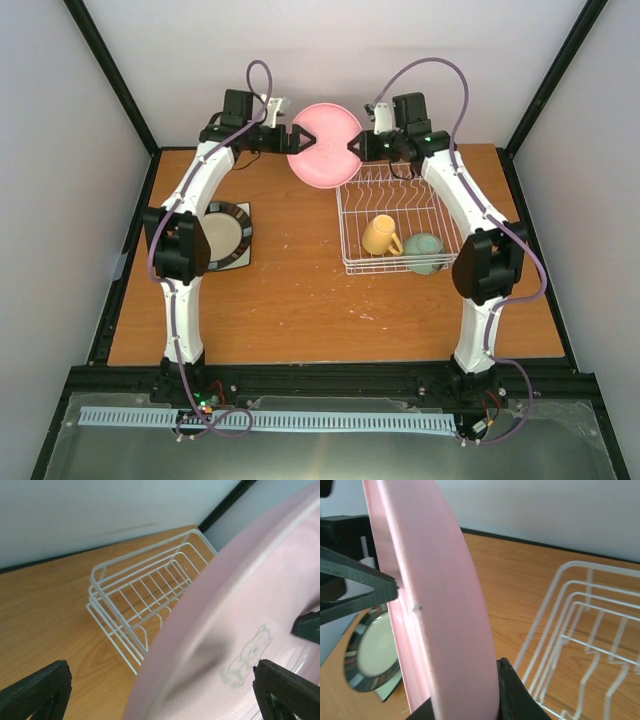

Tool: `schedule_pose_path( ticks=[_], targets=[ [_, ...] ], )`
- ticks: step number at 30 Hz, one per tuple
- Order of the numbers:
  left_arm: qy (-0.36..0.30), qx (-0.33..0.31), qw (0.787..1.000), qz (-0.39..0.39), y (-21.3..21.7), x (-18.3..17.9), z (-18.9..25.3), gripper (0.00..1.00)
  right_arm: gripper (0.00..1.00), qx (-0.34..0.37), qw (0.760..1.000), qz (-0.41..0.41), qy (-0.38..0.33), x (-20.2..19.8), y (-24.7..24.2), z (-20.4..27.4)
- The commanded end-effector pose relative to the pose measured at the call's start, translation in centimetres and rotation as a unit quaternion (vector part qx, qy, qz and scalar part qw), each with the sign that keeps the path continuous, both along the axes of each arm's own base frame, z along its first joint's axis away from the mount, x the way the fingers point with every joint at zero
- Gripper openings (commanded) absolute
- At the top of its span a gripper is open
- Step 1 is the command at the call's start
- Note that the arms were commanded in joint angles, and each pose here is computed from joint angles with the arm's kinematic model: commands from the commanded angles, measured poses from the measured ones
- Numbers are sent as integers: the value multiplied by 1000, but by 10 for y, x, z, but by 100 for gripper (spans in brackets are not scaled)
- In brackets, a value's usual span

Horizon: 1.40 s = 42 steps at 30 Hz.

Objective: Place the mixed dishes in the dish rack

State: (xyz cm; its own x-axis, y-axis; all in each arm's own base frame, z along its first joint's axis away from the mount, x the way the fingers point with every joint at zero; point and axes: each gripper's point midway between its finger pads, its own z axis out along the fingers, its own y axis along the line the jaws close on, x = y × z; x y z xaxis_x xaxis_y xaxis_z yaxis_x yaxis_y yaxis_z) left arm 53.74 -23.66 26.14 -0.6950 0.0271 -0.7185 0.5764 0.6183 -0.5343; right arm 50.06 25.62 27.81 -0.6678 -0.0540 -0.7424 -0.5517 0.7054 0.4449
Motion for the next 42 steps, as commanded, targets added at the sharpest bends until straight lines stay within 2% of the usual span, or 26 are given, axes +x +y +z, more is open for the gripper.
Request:
schedule_pose_path(
  ticks=[1, 5, 9, 13, 16, 20, 24, 30, 42],
  targets=[
    [-80, 40, 995, 49, 16, 11, 44, 100, 3, -46, 992, -88, -75, 10, -36, 49],
    [-148, 79, 979, 118, 44, 15, 79, 100, 3, -82, 981, -161, -76, 17, -67, 49],
    [-212, 114, 948, 209, 84, 15, 117, 100, 3, -143, 956, -248, -65, 22, -106, 43],
    [-224, 150, 930, 250, 114, 15, 125, 100, 3, -237, 917, -320, -35, 20, -147, 34],
    [-205, 186, 920, 277, 133, 19, 115, 100, 3, -257, 902, -346, -23, 15, -160, 39],
    [-167, 229, 906, 314, 154, 20, 97, 100, 3, -264, 896, -357, 8, 9, -157, 28],
    [-134, 253, 897, 337, 167, 18, 78, 100, 3, -283, 897, -334, 60, -3, -140, -4],
    [-108, 263, 897, 339, 174, 11, 58, 100, 3, -291, 903, -299, 103, -22, -105, -35],
    [-107, 268, 895, 339, 188, -5, 53, 100, 3, -302, 897, -300, 123, -30, -93, -55]
  ],
)
